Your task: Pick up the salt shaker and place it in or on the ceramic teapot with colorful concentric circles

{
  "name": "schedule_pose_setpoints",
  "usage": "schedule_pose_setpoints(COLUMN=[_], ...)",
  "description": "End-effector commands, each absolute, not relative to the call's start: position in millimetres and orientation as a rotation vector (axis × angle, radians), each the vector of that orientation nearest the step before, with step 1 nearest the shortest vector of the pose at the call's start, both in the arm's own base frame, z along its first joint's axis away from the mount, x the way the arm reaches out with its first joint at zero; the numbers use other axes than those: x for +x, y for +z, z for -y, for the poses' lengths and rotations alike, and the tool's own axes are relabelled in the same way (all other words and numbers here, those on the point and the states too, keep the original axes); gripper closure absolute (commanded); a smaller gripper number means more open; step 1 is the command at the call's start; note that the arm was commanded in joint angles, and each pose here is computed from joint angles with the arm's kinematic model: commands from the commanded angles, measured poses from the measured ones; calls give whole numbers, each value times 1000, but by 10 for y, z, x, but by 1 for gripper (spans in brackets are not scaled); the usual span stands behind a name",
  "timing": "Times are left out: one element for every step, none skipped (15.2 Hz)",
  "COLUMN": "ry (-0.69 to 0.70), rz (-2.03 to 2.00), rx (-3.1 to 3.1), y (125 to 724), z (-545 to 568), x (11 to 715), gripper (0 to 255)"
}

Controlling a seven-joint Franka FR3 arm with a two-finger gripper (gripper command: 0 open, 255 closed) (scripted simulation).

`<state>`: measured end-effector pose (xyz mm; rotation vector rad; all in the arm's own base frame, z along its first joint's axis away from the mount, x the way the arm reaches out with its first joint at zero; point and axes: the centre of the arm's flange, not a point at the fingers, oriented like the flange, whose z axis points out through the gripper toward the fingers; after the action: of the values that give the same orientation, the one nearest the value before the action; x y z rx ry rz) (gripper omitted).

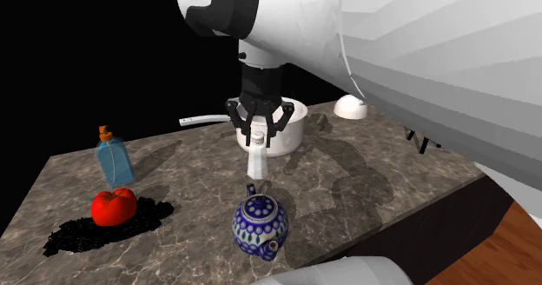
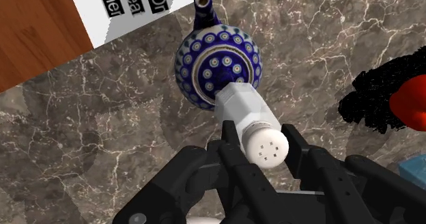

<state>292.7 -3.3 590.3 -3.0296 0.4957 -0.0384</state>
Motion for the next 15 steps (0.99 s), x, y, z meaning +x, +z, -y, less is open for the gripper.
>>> schedule_pose_setpoints(ry=[-39, -39, -39, -39, -39, -39, -39, -39, -39, -39, -39, -39, -39, -39, -39], rz=[-496, -496, -496, -496, -496, -496, -496, -496, -496, -496, -496, -496, -496, -496, -496], rx=[-3030, -3030, -3030, -3030, -3030, -3030, -3030, -3030, -3030, -3030, -3030, -3030, -3030, -3030, -3030], y=[5802, 5749, 5696, 5643, 5591, 5538, 5485, 5432, 5379, 5327, 5274, 5221, 5168, 5145, 5145], z=[26, 26, 26, 26, 26, 26, 26, 26, 26, 26, 26, 26, 26, 26, 26], x=[2935, 2935, 2935, 2935, 2935, 2935, 2935, 2935, 2935, 2935, 2935, 2935, 2935, 2934, 2934], gripper=[255, 255, 255, 255, 255, 255, 255, 255, 255, 255, 255, 255, 255, 255, 255])
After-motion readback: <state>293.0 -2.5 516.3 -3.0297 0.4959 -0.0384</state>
